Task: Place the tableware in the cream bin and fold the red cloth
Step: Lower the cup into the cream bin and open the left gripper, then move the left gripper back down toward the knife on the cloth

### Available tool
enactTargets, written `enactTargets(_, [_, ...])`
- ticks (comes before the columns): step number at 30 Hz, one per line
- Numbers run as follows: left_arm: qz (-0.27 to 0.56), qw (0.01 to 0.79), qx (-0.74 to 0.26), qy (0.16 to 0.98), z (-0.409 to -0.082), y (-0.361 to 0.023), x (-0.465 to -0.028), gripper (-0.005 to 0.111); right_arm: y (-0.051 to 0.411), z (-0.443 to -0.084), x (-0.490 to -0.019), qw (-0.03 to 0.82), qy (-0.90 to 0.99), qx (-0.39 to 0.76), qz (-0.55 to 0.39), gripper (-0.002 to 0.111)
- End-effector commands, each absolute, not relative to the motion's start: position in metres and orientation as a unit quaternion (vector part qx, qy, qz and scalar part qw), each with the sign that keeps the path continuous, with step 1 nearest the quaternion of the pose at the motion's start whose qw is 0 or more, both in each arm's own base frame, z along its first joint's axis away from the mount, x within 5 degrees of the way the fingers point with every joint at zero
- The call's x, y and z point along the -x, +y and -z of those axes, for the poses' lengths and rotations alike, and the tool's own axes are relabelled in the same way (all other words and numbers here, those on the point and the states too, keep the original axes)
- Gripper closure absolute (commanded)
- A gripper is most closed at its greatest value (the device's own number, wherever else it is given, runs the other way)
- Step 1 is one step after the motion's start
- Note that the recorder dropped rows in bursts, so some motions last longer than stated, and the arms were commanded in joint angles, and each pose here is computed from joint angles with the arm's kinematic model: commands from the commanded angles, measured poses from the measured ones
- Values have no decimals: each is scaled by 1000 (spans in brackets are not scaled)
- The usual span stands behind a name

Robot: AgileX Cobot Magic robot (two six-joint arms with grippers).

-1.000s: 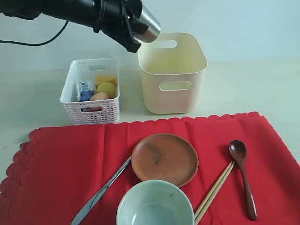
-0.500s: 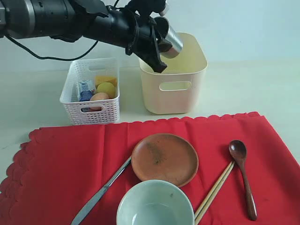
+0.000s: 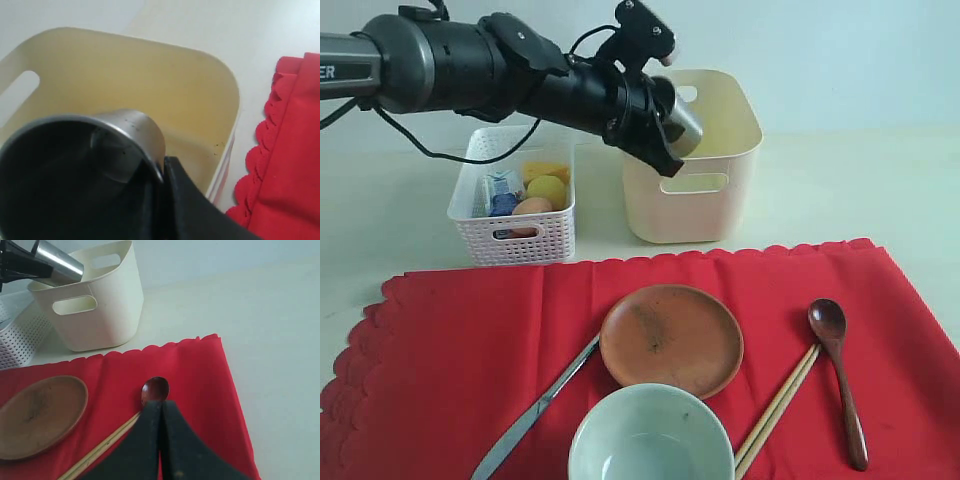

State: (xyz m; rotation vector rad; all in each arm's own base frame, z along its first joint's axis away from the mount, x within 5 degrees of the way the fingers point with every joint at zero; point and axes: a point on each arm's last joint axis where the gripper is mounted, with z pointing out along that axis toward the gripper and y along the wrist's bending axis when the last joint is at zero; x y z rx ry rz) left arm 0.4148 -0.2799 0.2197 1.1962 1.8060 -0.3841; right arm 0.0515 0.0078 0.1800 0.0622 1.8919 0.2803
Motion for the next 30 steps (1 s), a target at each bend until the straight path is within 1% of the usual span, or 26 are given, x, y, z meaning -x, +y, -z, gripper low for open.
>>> enactTargets(1, [168, 444, -488, 733, -220, -282, -412, 90, 7, -180, -52, 583, 804, -26, -117, 108])
enactTargets(5, [165, 443, -491, 731, -220, -282, -412, 60, 7, -180, -52, 583, 804, -26, -117, 108])
enactTargets(6, [163, 445, -491, 731, -220, -282, -413, 55, 7, -180, -52, 583, 804, -26, -117, 108])
enactTargets(8, [159, 450, -488, 730, -223, -281, -413, 51, 7, -180, -52, 583, 804, -26, -117, 108])
enactTargets(9, [157, 455, -486, 730, -225, -281, -414, 52, 7, -180, -52, 583, 804, -26, -117, 108])
enactTargets(13, [151, 487, -481, 713, -259, -276, -408, 52, 7, -180, -52, 583, 804, -26, -117, 108])
enactTargets(14, [156, 492, -486, 705, -272, -275, -402, 53, 7, -180, -52, 583, 804, -26, -117, 108])
enactTargets(15, [157, 494, -489, 701, -277, -274, -400, 54, 7, -180, -52, 583, 804, -26, -117, 108])
enactTargets(16, [165, 493, -498, 694, -288, -273, -394, 59, 7, -180, -52, 583, 804, -26, -117, 108])
enactTargets(17, [170, 491, -503, 691, -291, -273, -391, 62, 7, -180, -52, 583, 804, -26, -117, 108])
enactTargets(18, [182, 484, -512, 686, -299, -272, -385, 67, 7, -180, -52, 583, 804, -26, -117, 108])
enactTargets(19, [188, 479, -517, 684, -305, -271, -380, 68, 7, -180, -52, 583, 804, -26, -117, 108])
enactTargets(22, [189, 451, -518, 701, -314, -265, -371, 68, 7, -180, -52, 583, 804, -26, -117, 108])
enactTargets(26, [162, 381, -516, 750, -315, -251, -360, 68, 7, -180, -52, 583, 804, -26, -117, 108])
enactTargets(28, [145, 353, -519, 765, -315, -245, -357, 74, 7, -180, -52, 583, 804, -26, -117, 108])
enactTargets(30, [133, 333, -519, 776, -315, -241, -354, 88, 7, -180, -52, 583, 804, -26, -117, 108])
